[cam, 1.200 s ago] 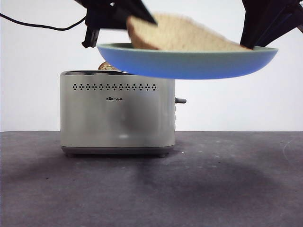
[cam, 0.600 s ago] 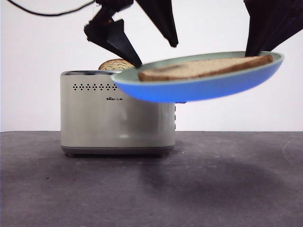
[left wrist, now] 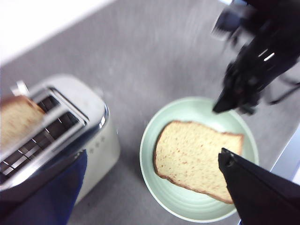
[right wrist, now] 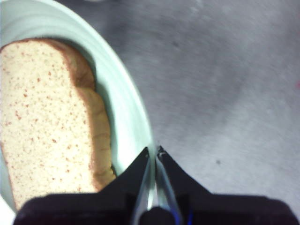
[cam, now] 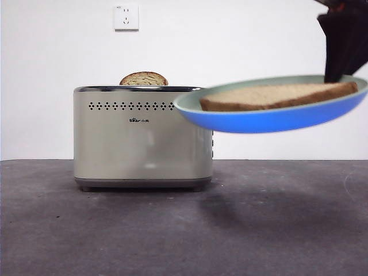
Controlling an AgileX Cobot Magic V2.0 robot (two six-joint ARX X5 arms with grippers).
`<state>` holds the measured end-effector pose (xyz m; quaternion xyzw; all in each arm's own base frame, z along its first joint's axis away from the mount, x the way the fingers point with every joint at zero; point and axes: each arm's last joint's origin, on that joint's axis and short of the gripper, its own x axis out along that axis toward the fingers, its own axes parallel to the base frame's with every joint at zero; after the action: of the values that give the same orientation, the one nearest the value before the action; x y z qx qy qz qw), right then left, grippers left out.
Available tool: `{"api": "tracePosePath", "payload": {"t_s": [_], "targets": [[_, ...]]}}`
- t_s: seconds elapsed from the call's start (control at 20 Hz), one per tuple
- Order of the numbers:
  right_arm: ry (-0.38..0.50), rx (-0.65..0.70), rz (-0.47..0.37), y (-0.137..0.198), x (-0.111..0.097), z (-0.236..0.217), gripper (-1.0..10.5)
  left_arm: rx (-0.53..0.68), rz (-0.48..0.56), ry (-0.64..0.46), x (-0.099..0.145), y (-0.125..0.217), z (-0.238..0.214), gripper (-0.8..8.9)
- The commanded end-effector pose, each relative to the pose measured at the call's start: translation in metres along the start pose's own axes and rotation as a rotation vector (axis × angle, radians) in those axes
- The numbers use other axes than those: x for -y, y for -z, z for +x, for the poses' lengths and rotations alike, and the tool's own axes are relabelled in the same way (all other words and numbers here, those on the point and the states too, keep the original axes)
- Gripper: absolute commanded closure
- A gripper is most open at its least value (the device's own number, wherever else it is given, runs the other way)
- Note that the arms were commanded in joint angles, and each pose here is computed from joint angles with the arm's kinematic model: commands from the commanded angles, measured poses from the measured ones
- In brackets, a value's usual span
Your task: Take the bread from the toaster,put the bread on the plate,put the plate on the table
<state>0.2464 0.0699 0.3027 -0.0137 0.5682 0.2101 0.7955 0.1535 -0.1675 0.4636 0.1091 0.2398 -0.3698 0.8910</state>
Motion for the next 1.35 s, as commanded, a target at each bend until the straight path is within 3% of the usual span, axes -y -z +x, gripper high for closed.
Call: {"api": "tracePosePath", "payload": {"t_s": [0.05, 0.35, 0.65, 0.95, 1.05, 1.2, 1.35], "targets": [[0.002, -0.035, 0.024, -0.005, 0.013, 0.012, 9.6, 0.097, 0.010, 0.000, -0.001, 0.001, -0.038, 3.42], [-0.010, -0.173, 0.082, -0.016, 0.033, 0.058, 9.6, 0.298, -0.001, 0.003, -0.006, 0.021, -0.125, 3.42], [-0.023, -0.261, 0.063, -0.026, 0.043, 0.112, 9.6, 0.425, -0.016, 0.005, -0.009, 0.051, -0.185, 3.42], [-0.027, -0.309, 0.070, -0.026, 0.050, 0.140, 9.6, 0.410, -0.018, 0.003, -0.010, 0.063, -0.197, 3.42], [-0.023, -0.297, 0.082, -0.028, 0.051, 0.140, 8.9, 0.399, -0.017, 0.003, -0.010, 0.064, -0.196, 3.42], [-0.013, -0.296, 0.099, -0.028, 0.052, 0.139, 6.8, 0.402, -0.017, 0.003, -0.010, 0.063, -0.196, 3.42], [-0.009, -0.263, 0.105, -0.029, 0.051, 0.129, 6.8, 0.399, -0.022, -0.025, -0.010, 0.063, -0.196, 3.42]]}}
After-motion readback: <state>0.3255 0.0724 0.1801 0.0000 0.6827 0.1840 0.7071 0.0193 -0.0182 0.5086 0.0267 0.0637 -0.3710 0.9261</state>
